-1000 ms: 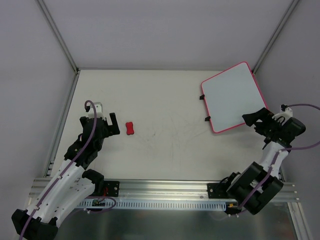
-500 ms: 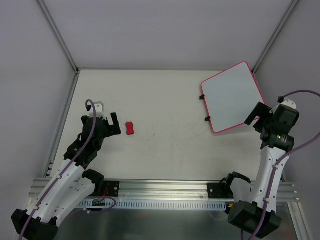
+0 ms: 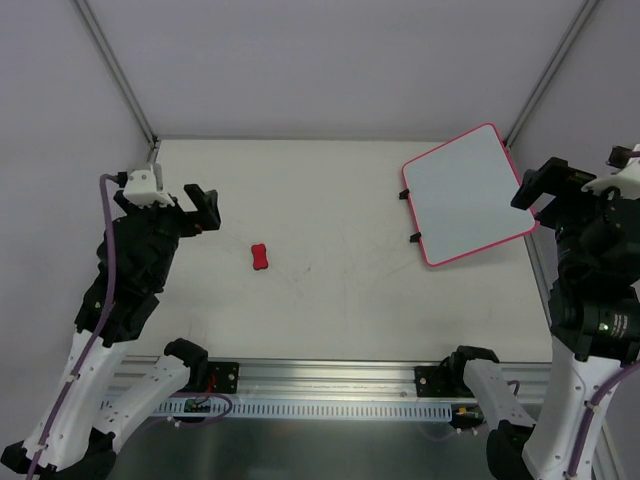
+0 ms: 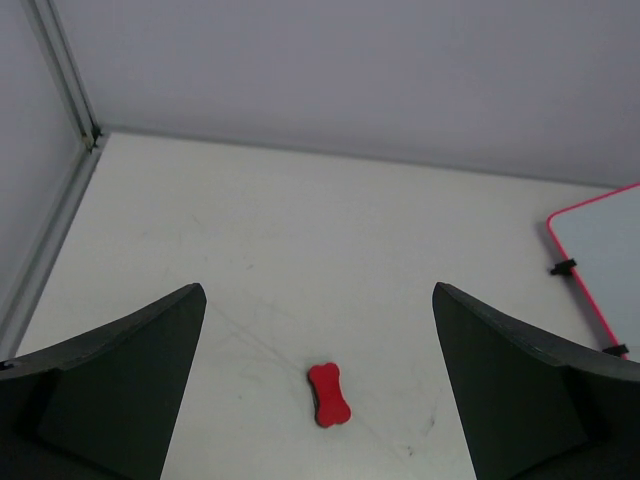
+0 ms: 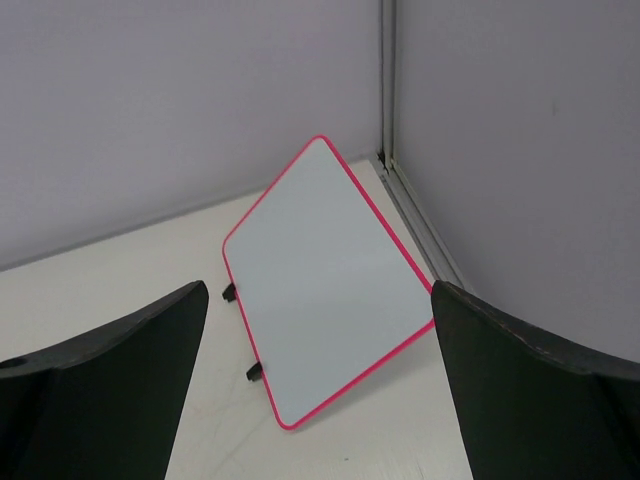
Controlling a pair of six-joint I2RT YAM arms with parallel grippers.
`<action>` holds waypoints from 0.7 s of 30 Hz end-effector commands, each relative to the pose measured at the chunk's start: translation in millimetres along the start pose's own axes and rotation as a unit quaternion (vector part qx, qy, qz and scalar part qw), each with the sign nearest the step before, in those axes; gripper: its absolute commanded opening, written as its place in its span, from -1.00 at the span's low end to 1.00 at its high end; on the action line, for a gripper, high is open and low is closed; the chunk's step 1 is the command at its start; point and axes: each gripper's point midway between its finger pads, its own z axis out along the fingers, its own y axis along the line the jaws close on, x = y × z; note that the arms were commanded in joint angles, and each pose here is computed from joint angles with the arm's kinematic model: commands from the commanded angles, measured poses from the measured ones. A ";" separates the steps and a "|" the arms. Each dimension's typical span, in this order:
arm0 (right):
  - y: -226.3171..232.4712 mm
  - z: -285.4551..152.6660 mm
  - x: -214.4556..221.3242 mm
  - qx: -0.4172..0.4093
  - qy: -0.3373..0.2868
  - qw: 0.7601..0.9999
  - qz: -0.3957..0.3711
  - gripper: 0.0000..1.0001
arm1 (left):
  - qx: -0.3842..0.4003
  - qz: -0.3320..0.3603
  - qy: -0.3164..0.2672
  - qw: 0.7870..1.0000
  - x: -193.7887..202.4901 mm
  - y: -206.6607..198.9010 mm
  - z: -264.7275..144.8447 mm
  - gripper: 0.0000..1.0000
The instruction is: Erase the whiteboard
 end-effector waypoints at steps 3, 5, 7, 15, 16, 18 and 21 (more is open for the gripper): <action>5.5 -35.9 -49.9 -0.024 -0.088 0.995 -0.031 0.98 | 0.000 0.037 -0.096 0.995 -86.2 5.5 -31.7 0.98; 4.5 -51.2 -64.2 -0.031 -0.124 0.990 -0.053 0.98 | -0.011 0.035 -0.125 0.991 -111.3 11.2 -45.1 0.98; 2.2 -66.8 -73.5 -0.035 -0.150 0.986 -0.064 0.98 | -0.027 0.049 -0.142 0.988 -126.0 18.9 -54.1 0.97; -2.2 -105.5 -86.0 -0.055 -0.200 0.975 -0.079 0.98 | -0.057 0.047 -0.200 0.977 -174.0 35.2 -88.6 0.98; -0.6 -107.1 -86.5 -0.061 -0.203 0.974 -0.080 0.98 | -0.058 0.046 -0.204 0.976 -176.3 36.0 -91.2 0.97; -0.8 -112.1 -88.9 -0.064 -0.210 0.973 -0.077 0.99 | -0.059 0.045 -0.209 0.975 -180.0 37.6 -95.3 0.97; -1.1 -113.8 -90.6 -0.065 -0.213 0.972 -0.075 0.98 | -0.061 0.042 -0.214 0.974 -182.4 39.6 -99.8 0.97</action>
